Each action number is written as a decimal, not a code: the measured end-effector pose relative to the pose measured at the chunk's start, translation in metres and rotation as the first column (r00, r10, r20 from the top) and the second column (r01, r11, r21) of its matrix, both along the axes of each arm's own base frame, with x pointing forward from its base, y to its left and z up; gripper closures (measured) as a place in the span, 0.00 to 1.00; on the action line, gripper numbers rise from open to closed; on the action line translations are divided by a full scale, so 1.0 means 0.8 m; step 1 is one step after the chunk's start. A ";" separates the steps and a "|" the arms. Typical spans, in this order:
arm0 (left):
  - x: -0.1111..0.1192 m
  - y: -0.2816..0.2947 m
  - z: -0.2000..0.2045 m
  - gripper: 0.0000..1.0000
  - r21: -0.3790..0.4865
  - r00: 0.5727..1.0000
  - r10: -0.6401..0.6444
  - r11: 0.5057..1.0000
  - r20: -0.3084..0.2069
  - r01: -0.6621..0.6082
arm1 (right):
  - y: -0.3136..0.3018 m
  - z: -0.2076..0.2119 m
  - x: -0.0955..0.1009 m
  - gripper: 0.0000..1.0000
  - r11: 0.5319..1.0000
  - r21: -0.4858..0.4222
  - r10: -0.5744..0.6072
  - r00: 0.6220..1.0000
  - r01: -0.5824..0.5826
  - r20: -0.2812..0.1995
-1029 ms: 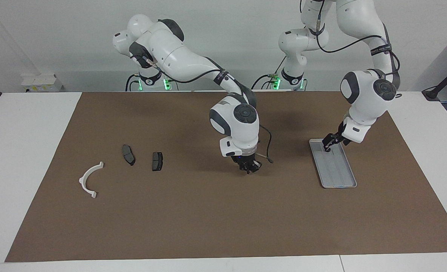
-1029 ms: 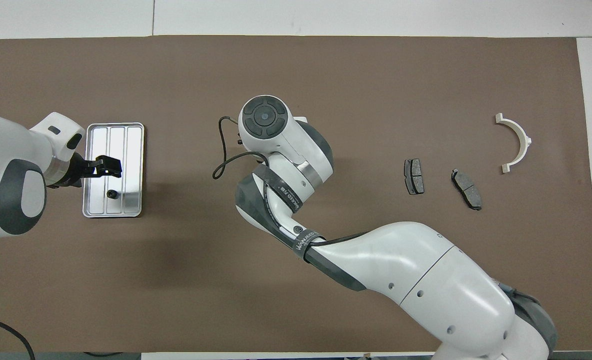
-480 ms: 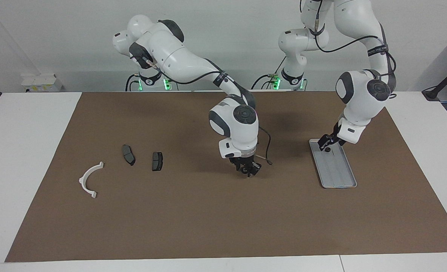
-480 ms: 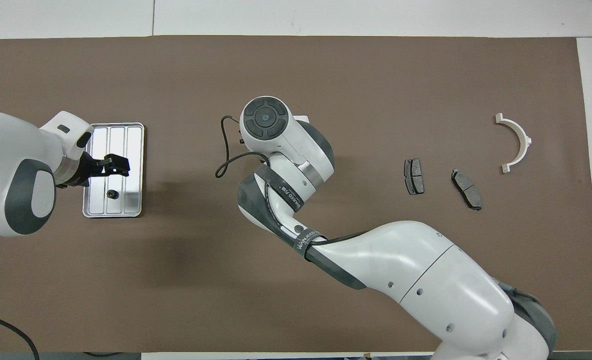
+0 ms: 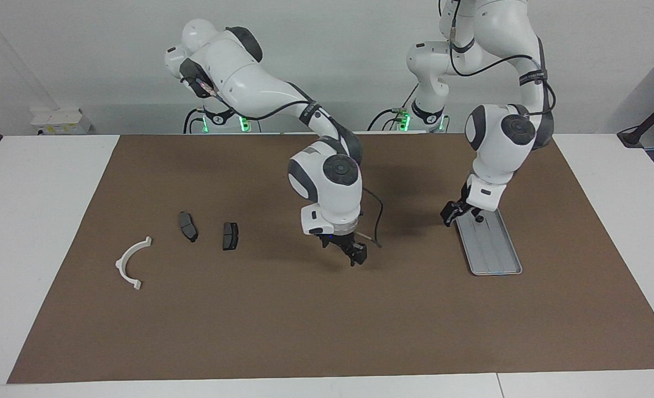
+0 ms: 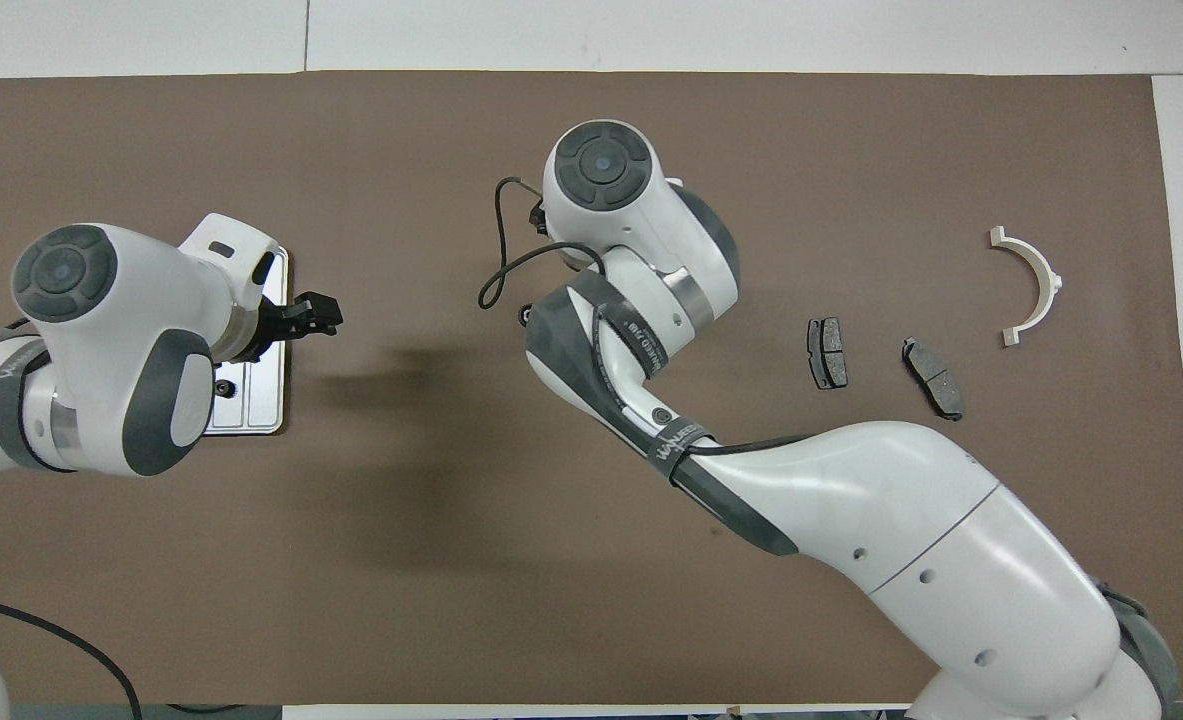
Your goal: Pick bearing gear from pile to tray
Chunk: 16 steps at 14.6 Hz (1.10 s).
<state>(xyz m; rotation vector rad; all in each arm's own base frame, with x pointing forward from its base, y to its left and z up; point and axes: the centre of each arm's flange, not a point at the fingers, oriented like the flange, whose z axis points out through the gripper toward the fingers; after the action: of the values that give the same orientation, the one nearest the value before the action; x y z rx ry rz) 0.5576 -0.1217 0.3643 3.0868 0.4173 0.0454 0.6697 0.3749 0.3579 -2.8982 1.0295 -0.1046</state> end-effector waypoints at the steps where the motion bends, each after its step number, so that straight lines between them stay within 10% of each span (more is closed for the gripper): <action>1: -0.002 -0.018 -0.005 0.00 -0.002 1.000 0.008 1.000 -0.002 -0.008 | -0.024 0.021 0.011 0.00 1.000 0.013 0.008 1.000 -0.008 0.009; 9: 0.034 -0.287 -0.053 0.00 -0.021 0.988 0.156 0.987 -0.016 -0.156 | -0.180 0.068 0.054 0.00 0.983 0.019 0.186 0.981 -0.185 -0.048; 16: 0.048 -0.314 -0.097 0.00 0.023 0.980 0.200 0.980 -0.004 -0.199 | -0.245 0.084 0.061 0.00 0.936 -0.001 0.352 0.934 -0.352 -0.060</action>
<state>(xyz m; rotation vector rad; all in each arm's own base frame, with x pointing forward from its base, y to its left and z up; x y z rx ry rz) 0.5957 -0.3727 0.2869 3.0552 0.7304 0.0444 0.7188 0.1790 0.4250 -3.0567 0.4989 -0.0066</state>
